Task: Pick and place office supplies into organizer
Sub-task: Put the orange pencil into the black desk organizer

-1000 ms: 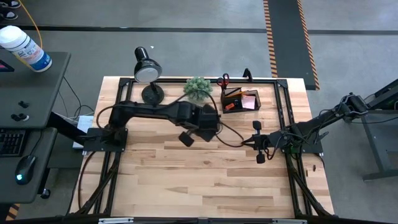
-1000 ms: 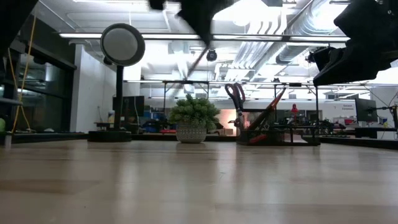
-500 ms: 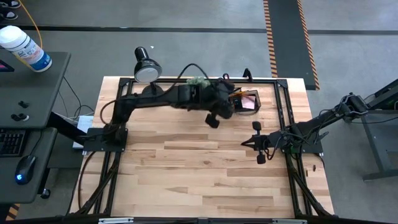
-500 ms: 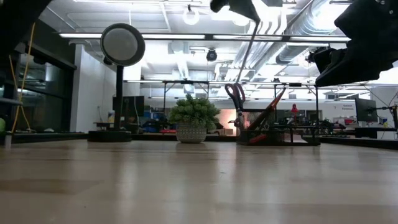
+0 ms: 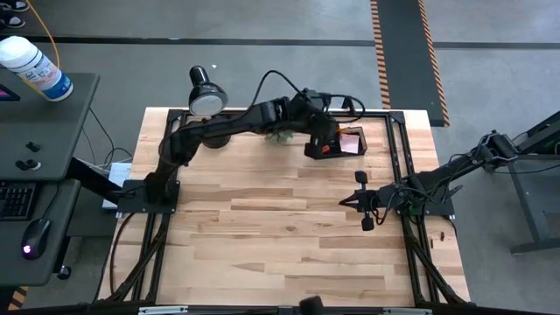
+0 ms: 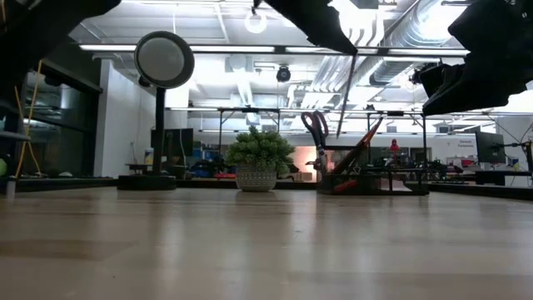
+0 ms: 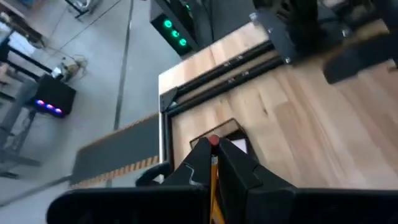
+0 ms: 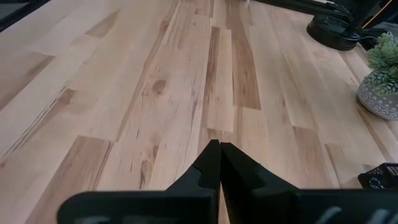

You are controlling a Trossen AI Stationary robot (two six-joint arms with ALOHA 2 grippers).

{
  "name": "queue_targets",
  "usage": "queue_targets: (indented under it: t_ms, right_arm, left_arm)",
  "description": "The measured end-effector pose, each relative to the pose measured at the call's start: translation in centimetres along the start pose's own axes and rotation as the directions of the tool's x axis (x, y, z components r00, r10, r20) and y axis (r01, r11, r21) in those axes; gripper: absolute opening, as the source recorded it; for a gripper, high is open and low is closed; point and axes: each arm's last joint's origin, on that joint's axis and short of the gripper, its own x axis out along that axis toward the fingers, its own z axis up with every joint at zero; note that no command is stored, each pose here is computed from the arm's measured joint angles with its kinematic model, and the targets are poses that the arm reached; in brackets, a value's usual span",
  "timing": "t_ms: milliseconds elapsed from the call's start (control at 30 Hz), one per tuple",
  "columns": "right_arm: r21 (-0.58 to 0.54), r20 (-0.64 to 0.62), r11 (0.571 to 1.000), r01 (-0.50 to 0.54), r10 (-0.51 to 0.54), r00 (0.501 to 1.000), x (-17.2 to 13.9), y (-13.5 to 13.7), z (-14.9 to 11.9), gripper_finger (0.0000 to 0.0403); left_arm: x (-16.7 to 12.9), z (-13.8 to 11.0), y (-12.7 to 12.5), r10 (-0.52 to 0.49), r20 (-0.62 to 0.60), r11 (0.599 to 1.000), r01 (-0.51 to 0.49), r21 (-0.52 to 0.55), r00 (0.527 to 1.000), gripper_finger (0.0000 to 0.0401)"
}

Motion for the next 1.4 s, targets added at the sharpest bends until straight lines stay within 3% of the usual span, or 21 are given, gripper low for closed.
queue_targets:
  t_ms: [167, 300, 1400]
  right_arm:
    - [0.001, -0.001, 1.0, -0.004, 0.004, 1.0, 0.0, 0.0, 0.0, 0.0]
    - [0.001, 0.001, 1.0, -0.002, 0.002, 1.0, 0.0, 0.0, 0.0, 0.0]
    - [0.002, 0.016, 1.0, -0.001, 0.001, 1.0, 0.0, 0.0, 0.2, 0.0]
  left_arm:
    - [1.1, -1.5, 1.2, 0.012, -0.001, 0.99, -0.012, -0.139, 1.0, 0.0]
    - [2.4, -2.8, 1.4, 0.007, -0.035, 0.982, -0.013, -0.187, 0.999, 0.0]
    - [7.2, -8.0, 2.2, -0.022, -0.088, 0.945, -0.008, -0.328, 0.996, 0.0]
